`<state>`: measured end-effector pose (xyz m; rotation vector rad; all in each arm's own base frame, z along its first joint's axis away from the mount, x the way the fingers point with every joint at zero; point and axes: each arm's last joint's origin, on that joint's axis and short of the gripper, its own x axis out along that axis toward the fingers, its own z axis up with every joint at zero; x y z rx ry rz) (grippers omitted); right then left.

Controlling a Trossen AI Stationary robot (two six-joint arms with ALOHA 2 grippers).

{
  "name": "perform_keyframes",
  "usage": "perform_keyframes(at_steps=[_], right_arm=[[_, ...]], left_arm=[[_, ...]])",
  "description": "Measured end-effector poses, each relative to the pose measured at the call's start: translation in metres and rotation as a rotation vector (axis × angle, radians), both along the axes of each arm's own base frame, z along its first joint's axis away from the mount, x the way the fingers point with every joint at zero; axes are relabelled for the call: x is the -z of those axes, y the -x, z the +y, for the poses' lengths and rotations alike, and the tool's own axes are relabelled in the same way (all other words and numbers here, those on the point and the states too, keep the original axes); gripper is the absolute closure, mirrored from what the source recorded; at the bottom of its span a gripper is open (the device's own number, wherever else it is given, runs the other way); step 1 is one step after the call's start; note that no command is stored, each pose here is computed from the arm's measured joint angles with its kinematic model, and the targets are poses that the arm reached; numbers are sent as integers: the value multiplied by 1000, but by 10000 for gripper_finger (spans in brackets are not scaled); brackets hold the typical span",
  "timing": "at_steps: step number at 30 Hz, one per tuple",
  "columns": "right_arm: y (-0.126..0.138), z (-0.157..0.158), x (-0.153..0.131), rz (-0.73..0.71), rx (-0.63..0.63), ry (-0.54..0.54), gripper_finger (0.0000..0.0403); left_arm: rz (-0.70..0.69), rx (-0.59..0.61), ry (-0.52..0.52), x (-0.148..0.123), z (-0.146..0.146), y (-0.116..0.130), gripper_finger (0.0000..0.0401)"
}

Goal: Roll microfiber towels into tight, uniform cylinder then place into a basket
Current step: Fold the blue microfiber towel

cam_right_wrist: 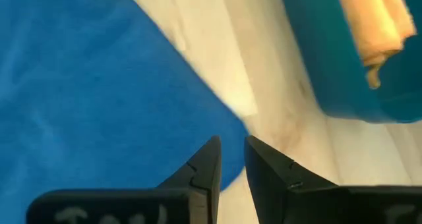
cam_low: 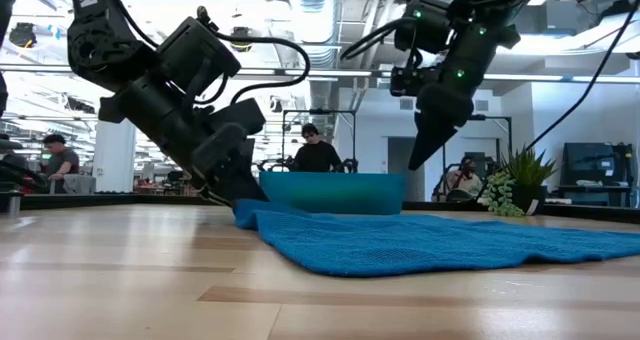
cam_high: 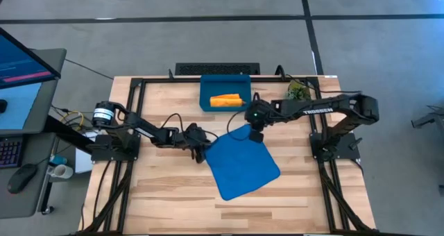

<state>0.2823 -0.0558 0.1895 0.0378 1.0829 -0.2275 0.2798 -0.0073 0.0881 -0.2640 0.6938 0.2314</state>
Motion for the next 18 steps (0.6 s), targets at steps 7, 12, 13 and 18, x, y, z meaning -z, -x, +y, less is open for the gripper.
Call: perform_keyframes(at_steps=[7,12,13,18], right_arm=[[-2,24,1,12,-39,-25,312],[-2,39,2,26,-79,-33,312],[-2,42,2,25,-80,-37,312],[-3,51,2,26,-105,-41,312]], left_arm=[[-18,33,-18,-2,1,-2,241],[-20,37,16,-8,11,0,233],[-13,32,19,-11,13,1,233],[20,-18,-27,-31,25,13,242]])
